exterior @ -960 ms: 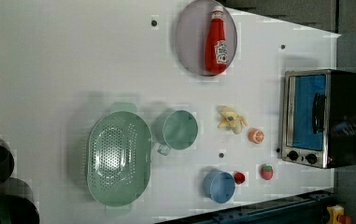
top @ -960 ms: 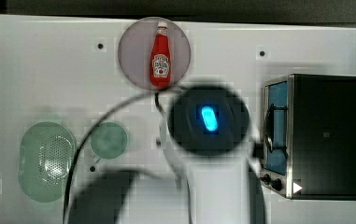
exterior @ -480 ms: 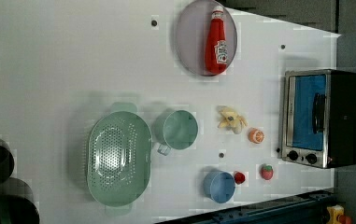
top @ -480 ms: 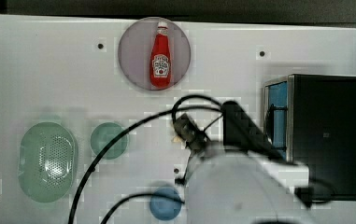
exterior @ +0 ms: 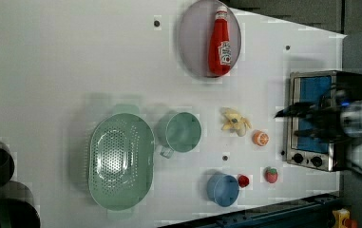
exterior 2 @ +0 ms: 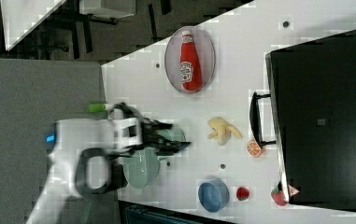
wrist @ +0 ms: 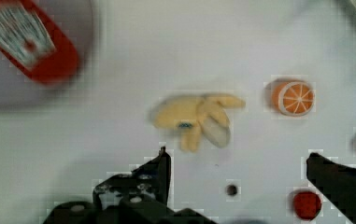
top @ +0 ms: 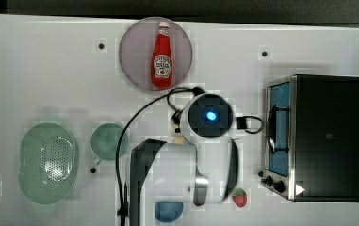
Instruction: Pick Banana and place it in mug.
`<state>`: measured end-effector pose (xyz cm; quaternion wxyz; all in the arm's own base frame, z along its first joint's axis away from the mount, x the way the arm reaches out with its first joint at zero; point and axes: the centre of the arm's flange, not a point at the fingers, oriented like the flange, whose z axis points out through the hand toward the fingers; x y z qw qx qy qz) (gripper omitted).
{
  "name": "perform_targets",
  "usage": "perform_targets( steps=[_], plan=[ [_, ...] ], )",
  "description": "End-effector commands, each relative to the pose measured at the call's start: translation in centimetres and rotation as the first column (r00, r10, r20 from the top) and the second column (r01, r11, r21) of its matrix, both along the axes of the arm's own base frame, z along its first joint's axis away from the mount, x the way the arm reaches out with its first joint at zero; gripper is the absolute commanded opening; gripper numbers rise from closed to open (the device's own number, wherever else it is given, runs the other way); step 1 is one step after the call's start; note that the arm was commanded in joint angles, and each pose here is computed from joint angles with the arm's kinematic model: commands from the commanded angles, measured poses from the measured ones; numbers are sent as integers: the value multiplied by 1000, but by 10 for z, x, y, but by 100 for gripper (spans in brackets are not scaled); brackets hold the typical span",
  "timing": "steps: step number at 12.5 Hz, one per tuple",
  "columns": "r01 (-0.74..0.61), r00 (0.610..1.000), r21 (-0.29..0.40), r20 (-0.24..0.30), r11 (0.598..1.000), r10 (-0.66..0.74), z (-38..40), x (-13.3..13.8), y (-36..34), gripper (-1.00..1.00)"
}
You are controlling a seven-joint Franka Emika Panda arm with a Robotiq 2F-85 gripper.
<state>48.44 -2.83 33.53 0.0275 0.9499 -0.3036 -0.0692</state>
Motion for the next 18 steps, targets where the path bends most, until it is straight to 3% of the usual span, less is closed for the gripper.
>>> perform_targets(
  steps=[1, 7, 10, 13, 14, 15, 18],
  plan=[
    [-234, 967, 11, 109, 972, 231, -12, 12, -2, 100],
    [-290, 956, 30, 50, 957, 288, -136, 3, 10, 100],
    [-303, 951, 25, 70, 953, 300, -170, 2, 16, 100],
    [-299, 954, 32, 48, 954, 298, -188, -3, 16, 95],
    [-300, 953, 28, 60, 954, 298, -189, -2, 16, 74],
    [-301, 950, 17, 92, 953, 298, -187, 2, 16, 32],
    [-301, 950, 17, 94, 953, 298, -188, -1, 17, -30]
  ],
)
